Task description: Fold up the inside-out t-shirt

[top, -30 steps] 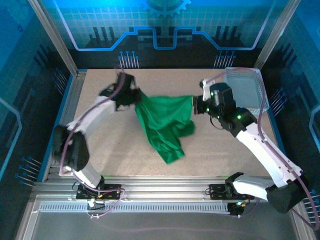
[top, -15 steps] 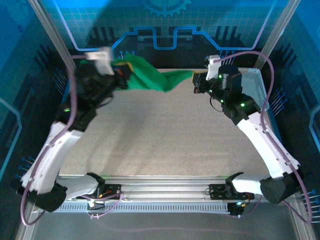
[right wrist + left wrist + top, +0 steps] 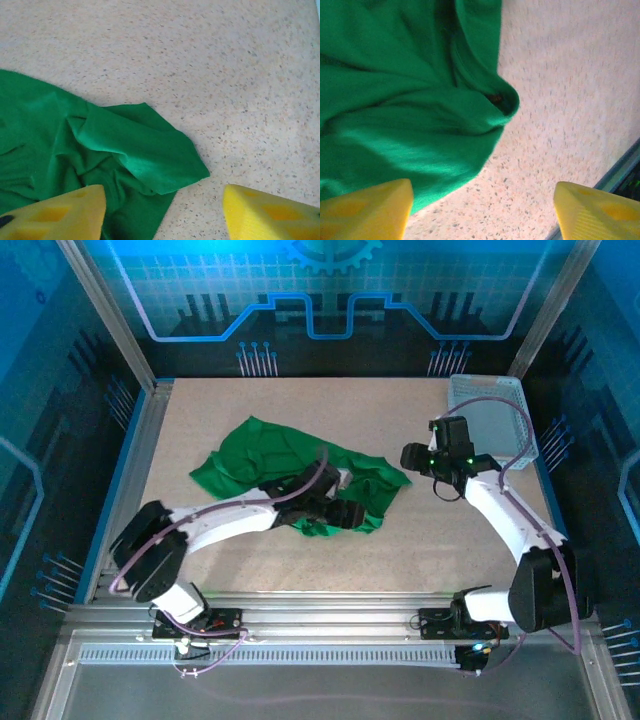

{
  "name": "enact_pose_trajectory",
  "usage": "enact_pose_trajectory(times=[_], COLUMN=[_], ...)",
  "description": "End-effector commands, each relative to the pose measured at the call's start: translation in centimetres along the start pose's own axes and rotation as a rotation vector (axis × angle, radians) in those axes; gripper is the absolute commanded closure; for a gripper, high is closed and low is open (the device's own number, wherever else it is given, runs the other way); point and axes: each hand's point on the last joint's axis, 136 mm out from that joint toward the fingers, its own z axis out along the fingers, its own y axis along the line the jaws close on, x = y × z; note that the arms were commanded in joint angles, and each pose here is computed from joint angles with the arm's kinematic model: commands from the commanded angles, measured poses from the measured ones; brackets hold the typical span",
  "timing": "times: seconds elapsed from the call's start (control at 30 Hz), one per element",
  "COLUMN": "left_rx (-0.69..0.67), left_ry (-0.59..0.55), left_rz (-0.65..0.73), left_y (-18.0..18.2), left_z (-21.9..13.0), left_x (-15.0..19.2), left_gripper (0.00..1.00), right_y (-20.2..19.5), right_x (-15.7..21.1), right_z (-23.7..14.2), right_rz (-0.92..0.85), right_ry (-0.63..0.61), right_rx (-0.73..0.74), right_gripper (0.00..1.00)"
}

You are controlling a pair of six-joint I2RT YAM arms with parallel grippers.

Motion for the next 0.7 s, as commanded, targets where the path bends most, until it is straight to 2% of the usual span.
enact_pose_trajectory(times=[0.0,0.13,0.27,0.43,0.57,0.67], left_rx=[-0.079,-0.301,-0.43,-0.384,-0.402,-0.413], left_ry=[-0.208,-0.217,-0.166,-0.087,-0.012,0.026], left_rz=[-0.065,-0.232,-0.374,-0.41,-0.434,-0.452], left_y=[2.8,10.9,17.0,17.5,18.5,19.4], left_z=[-5.6,-7.8,-7.9,-5.5,-3.1,-1.5], left_x=[-4.4,-4.1,-3.4,-3.0,-1.1,0.0], left_gripper=[0.23,0.21,0.21,0.21,0.22,0.27], right_y=[2.5,7.2,12.1,15.4,16.7,16.5], right_x=[-0.6,2.4,7.6,13.5,17.5,19.1], right_z=[-2.4,-2.4,-1.0,0.5,1.8,3.4], right_rz=[-0.085,-0.2,-0.294,-0.424,-0.515,-0.563], right_ry=[-0.051,0.013,0.136,0.254,0.333,0.364], right_rx=[-0.047,-0.153,-0.237,-0.275,-0.269,-0.191], right_gripper=[0.33,0.31,0.3,0.31,0.27,0.28])
